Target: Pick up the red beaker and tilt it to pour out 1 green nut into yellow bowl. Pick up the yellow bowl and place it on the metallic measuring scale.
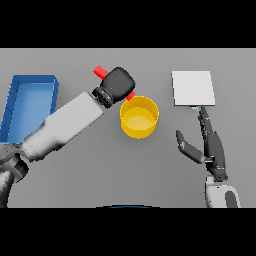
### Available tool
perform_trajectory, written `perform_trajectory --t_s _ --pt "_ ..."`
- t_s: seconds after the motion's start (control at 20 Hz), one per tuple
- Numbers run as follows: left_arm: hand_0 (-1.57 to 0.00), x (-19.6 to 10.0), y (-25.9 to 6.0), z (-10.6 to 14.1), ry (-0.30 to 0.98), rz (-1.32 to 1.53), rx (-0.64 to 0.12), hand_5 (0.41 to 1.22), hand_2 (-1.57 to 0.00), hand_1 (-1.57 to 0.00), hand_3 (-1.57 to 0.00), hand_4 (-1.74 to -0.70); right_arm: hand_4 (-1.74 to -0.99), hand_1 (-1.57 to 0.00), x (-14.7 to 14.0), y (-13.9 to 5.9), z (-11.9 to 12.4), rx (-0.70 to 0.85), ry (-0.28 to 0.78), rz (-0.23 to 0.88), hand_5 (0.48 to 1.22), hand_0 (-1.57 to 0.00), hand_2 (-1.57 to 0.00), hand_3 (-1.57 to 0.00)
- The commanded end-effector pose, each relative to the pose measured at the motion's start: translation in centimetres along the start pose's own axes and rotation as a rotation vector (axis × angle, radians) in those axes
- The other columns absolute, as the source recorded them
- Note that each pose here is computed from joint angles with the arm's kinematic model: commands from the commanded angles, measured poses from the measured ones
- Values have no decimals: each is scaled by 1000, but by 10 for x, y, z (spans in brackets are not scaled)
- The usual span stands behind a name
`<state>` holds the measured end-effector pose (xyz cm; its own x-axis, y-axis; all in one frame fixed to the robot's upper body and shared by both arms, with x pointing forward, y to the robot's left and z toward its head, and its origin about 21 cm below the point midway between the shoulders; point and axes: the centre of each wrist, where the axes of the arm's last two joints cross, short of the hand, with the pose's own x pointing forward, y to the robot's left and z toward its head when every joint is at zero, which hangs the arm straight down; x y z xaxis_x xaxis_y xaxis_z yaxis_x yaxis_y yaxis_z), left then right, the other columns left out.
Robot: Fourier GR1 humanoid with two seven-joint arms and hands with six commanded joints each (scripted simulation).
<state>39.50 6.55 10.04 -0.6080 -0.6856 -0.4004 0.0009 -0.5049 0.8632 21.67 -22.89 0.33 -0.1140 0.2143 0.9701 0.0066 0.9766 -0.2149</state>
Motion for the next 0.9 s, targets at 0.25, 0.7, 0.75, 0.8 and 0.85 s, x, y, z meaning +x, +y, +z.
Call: perform_trajectory --t_s 0.25,0.7,0.75,0.8,0.85 --pt "-1571 9 8 -8 -43 -253 -80 1220 -1571 -1571 -1546 -1737 -1288 1 2 0 -1 -14 -1 25 627 1 1 1" --pt "-1571 18 28 -20 -81 -532 -128 1221 -1571 -1571 -1568 -1735 -1225 1 -2 3 1 -28 10 66 583 1 1 1" --pt "-1571 19 31 -22 -91 -571 -135 1221 -1571 -1571 -1568 -1735 -1216 1 -1 1 0 -32 16 70 585 1 1 1" --pt "-1571 18 32 -23 -90 -599 -139 1221 -1571 -1571 -1569 -1734 -1214 1 -1 3 -2 -31 10 64 589 1 1 1" --pt "-1571 20 30 -23 -109 -630 -139 1221 -1571 -1571 -1569 -1734 -1204 1 -1 3 -1 -30 5 73 591 1 1 1"
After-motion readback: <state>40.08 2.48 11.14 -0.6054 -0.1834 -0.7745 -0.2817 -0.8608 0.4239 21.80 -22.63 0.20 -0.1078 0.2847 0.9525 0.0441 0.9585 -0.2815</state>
